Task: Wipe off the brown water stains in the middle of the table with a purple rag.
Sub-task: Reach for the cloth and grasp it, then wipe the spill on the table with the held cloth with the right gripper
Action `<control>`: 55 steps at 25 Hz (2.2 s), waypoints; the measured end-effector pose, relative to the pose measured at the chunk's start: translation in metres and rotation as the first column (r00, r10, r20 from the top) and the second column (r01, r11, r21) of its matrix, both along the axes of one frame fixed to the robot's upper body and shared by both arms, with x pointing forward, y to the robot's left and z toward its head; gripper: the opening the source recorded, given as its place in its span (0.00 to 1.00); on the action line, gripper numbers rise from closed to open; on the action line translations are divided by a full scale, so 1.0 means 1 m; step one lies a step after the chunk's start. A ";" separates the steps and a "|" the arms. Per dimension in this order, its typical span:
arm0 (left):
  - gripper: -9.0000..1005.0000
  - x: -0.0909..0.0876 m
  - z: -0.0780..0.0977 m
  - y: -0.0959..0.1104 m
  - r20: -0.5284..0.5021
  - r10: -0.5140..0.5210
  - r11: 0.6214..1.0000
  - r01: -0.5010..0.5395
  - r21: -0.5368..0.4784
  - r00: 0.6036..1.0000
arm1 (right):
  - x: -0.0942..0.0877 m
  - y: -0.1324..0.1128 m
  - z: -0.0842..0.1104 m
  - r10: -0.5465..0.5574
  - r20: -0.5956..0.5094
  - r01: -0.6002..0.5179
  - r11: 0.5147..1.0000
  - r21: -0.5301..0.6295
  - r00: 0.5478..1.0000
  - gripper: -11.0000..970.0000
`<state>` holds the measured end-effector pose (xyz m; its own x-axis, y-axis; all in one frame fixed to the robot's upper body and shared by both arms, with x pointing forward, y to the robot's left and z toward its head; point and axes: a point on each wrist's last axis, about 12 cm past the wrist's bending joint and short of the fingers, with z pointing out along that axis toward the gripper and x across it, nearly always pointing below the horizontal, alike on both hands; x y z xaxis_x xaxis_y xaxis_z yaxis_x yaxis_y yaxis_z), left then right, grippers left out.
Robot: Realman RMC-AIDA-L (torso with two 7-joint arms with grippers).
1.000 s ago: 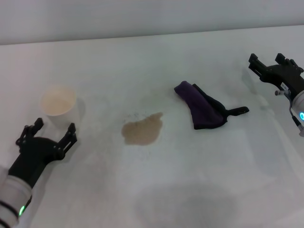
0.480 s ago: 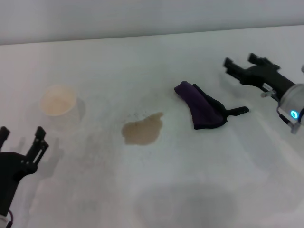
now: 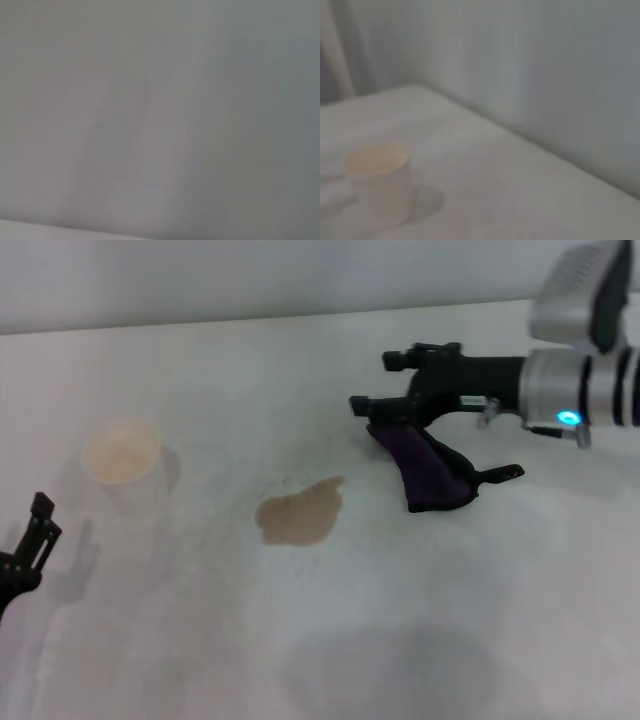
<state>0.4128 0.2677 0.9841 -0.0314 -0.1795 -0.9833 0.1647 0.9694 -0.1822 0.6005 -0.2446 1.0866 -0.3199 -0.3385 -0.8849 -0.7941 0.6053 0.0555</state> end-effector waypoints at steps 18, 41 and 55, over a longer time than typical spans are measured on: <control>0.88 0.016 -0.002 0.023 -0.035 0.086 0.996 -0.086 0.019 0.996 | 0.001 0.029 0.027 -0.043 -0.108 -0.012 0.886 -0.463 0.993 0.89; 0.88 0.034 0.003 0.022 -0.013 0.058 0.997 -0.057 0.046 0.998 | 0.000 0.018 -0.005 -0.133 -0.176 0.042 0.894 -0.445 0.975 0.58; 0.88 0.028 0.001 0.028 -0.019 0.071 0.996 -0.070 0.058 0.997 | 0.002 0.029 0.016 -0.096 -0.144 0.034 0.924 -0.380 0.985 0.13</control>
